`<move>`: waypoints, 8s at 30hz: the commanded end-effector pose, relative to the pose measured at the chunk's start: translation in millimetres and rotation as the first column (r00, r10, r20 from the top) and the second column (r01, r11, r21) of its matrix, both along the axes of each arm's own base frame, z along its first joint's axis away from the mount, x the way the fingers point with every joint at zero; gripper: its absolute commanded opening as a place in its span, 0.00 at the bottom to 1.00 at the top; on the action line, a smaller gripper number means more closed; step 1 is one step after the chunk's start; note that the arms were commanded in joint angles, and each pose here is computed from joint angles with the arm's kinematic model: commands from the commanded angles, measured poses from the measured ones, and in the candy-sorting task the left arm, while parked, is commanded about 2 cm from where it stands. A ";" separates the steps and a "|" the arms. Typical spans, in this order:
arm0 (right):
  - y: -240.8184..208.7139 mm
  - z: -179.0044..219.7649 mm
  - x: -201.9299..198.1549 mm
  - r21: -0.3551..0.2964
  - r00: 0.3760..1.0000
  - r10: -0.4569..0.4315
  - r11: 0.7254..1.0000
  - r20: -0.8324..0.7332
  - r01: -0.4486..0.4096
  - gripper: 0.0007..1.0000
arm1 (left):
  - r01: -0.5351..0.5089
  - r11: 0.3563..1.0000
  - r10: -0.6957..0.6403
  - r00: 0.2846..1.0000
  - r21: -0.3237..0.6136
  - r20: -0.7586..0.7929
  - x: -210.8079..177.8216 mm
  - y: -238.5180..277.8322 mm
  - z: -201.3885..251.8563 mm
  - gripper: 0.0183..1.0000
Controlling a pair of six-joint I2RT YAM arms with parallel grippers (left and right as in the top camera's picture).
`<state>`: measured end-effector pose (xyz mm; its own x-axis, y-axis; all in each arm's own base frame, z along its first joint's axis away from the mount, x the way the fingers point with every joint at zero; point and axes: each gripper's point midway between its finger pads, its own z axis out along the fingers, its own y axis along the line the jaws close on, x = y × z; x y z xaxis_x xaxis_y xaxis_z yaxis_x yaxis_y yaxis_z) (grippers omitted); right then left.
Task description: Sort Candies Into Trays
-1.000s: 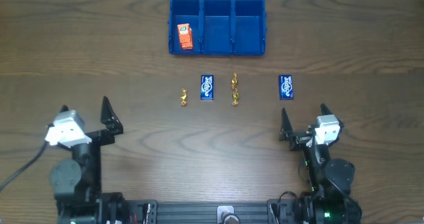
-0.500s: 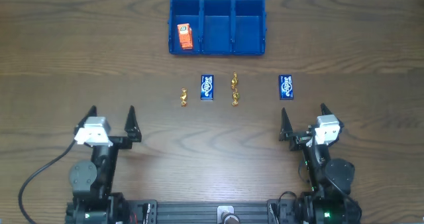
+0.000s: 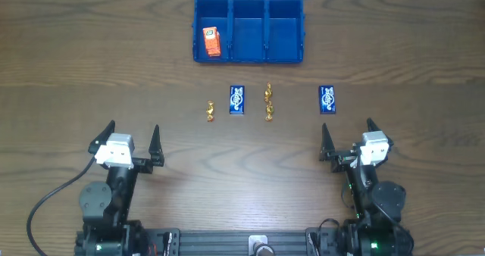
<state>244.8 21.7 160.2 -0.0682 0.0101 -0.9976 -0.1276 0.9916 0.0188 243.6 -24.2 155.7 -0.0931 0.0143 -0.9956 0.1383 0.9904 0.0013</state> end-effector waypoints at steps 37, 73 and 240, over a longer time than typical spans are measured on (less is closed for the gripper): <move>-2.5 58.5 5.2 -0.016 0.998 -0.012 1.000 -0.065 0.011 1.00 | 0.026 1.000 -0.025 0.999 0.014 -0.045 -1.4 -4.2 -15.6 1.00; 4.3 -130.2 136.5 -0.052 0.282 -0.040 0.998 -0.958 -0.035 1.00 | 0.026 1.000 -0.025 0.999 0.014 -0.045 -1.4 -4.2 -15.6 1.00; 239.5 -153.9 132.1 -0.124 0.345 -0.118 0.992 -0.931 0.005 0.63 | 0.026 1.000 -0.025 0.999 0.014 -0.045 -1.4 -4.2 -15.6 1.00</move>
